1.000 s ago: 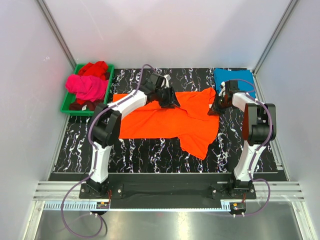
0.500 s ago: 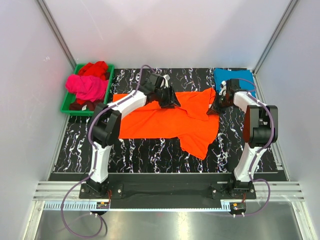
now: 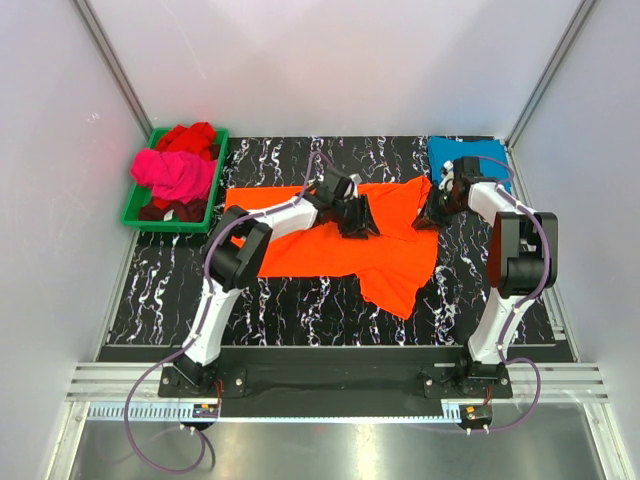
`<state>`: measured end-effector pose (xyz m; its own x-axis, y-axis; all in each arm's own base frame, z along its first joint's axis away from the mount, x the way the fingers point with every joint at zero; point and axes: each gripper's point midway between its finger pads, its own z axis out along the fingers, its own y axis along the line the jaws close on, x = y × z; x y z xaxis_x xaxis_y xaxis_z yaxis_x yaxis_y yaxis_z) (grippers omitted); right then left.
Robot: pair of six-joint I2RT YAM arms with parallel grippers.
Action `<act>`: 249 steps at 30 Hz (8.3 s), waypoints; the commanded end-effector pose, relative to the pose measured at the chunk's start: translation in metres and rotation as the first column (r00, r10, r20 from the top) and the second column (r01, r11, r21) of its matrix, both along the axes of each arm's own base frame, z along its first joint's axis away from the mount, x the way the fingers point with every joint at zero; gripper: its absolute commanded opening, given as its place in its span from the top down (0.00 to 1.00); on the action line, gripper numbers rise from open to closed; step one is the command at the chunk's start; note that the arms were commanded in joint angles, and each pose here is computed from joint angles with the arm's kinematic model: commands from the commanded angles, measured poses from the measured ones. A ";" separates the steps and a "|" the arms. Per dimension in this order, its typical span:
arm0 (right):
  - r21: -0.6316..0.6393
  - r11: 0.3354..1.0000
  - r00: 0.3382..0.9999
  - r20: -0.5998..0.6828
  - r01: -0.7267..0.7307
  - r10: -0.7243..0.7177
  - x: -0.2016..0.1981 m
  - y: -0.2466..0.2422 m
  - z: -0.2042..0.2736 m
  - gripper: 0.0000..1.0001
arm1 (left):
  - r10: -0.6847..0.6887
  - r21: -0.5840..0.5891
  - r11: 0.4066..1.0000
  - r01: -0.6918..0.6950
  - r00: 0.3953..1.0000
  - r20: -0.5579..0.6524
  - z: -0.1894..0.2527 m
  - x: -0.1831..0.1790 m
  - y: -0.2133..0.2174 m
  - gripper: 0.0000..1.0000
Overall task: Fold and stack the t-shirts
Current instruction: Fold the tshirt
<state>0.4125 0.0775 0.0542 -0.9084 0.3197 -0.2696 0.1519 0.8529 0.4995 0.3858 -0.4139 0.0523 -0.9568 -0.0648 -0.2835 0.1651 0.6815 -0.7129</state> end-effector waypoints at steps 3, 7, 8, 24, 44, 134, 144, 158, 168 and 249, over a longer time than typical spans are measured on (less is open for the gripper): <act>-0.030 0.999 1.000 -0.008 -0.026 0.026 -0.011 -0.004 -0.005 0.72 | 0.020 -0.030 0.999 -0.018 0.996 0.085 0.014 0.018 -0.014 0.49; -0.069 0.997 1.000 -0.018 -0.027 0.025 -0.013 -0.011 -0.011 0.72 | 0.013 -0.029 1.000 -0.010 0.992 0.129 0.015 0.025 -0.016 0.49; -0.075 0.997 1.000 -0.014 -0.024 0.023 -0.013 -0.012 -0.011 0.72 | 0.017 -0.029 0.999 -0.013 0.991 0.130 0.015 0.027 -0.017 0.49; -0.094 0.995 0.998 -0.055 -0.013 0.008 -0.013 -0.016 -0.033 0.76 | 0.024 -0.040 0.999 -0.019 0.989 0.143 0.011 0.042 -0.028 0.53; -0.056 0.998 0.999 -0.048 -0.007 0.004 -0.011 -0.010 -0.031 0.85 | 0.005 -0.109 0.994 0.010 0.991 0.136 0.020 0.040 -0.041 0.57; 0.050 0.988 0.963 0.225 0.144 -0.151 0.136 -0.063 0.001 0.68 | -0.325 0.335 0.927 0.168 0.807 0.494 0.070 -0.020 -0.082 0.57; 0.090 0.989 0.969 0.207 0.117 -0.133 0.134 -0.060 -0.009 0.72 | -0.431 0.424 0.878 0.220 0.748 0.505 0.037 -0.037 -0.106 0.57; 0.095 0.987 0.968 0.204 0.132 -0.149 0.128 -0.064 -0.008 0.72 | -0.438 0.471 0.863 0.185 0.738 0.513 0.017 -0.052 -0.120 0.55; 0.103 0.986 0.967 0.203 0.134 -0.153 0.128 -0.063 -0.007 0.73 | -0.420 0.493 0.860 0.134 0.735 0.533 0.019 -0.042 -0.115 0.57; 0.099 0.959 0.960 0.065 0.266 -0.273 0.057 -0.093 -0.017 1.00 | -0.472 0.367 0.873 0.322 0.750 0.464 0.062 -0.096 -0.076 1.00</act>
